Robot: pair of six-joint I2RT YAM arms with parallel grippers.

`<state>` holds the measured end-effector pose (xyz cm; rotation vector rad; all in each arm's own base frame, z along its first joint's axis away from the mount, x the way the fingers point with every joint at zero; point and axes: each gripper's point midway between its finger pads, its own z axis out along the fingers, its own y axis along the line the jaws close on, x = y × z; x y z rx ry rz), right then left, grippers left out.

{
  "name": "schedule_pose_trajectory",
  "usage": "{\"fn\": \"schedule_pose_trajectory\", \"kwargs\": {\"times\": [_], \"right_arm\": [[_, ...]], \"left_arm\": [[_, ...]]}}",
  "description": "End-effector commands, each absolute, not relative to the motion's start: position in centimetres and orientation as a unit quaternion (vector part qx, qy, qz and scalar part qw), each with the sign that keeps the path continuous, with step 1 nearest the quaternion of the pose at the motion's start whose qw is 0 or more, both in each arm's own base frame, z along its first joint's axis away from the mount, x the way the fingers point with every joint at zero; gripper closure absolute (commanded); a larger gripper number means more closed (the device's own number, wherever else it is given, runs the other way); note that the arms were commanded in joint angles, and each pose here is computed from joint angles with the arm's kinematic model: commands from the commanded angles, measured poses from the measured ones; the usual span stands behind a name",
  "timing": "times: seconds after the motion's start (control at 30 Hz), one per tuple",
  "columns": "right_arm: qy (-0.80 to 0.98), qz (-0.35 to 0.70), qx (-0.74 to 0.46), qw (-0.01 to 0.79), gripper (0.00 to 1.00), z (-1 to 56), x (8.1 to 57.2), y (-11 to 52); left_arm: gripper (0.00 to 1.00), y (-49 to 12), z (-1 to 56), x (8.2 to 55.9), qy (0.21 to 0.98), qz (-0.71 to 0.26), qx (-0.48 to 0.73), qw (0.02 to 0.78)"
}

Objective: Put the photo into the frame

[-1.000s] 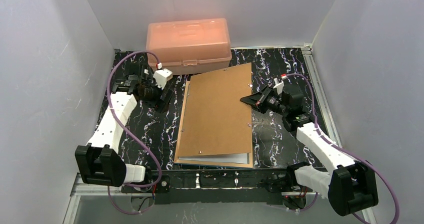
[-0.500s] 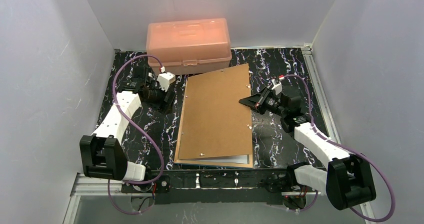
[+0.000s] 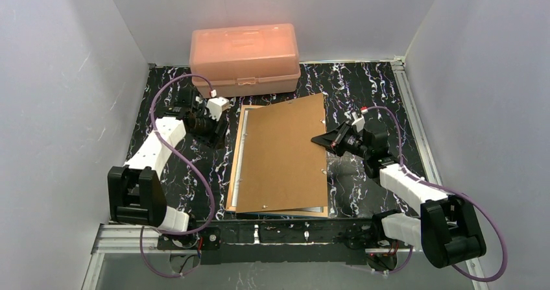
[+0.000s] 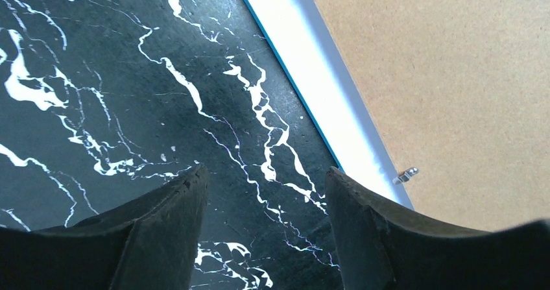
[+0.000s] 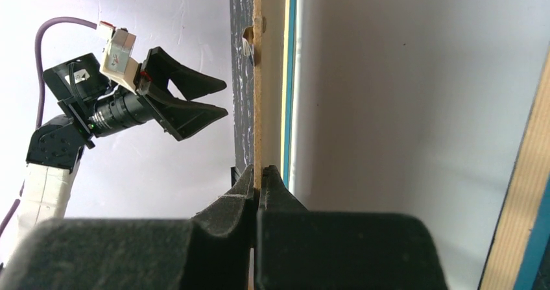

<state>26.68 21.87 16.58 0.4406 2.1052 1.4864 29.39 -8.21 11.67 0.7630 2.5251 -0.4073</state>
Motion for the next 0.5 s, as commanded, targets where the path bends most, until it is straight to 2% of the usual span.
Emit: {"fn": "schedule_pose_trajectory", "kwargs": {"times": [0.0,0.47], "right_arm": [[0.742,0.581,0.138,0.305,0.99,19.3,27.6,21.9],[0.745,0.580,0.152,0.293,0.99,16.9,28.2,21.9]], "left_arm": [[0.37,-8.6,10.9,28.7,0.919,-0.170,0.279,0.219],[0.46,-9.1,8.4,28.5,0.922,-0.190,0.275,0.197]]}}
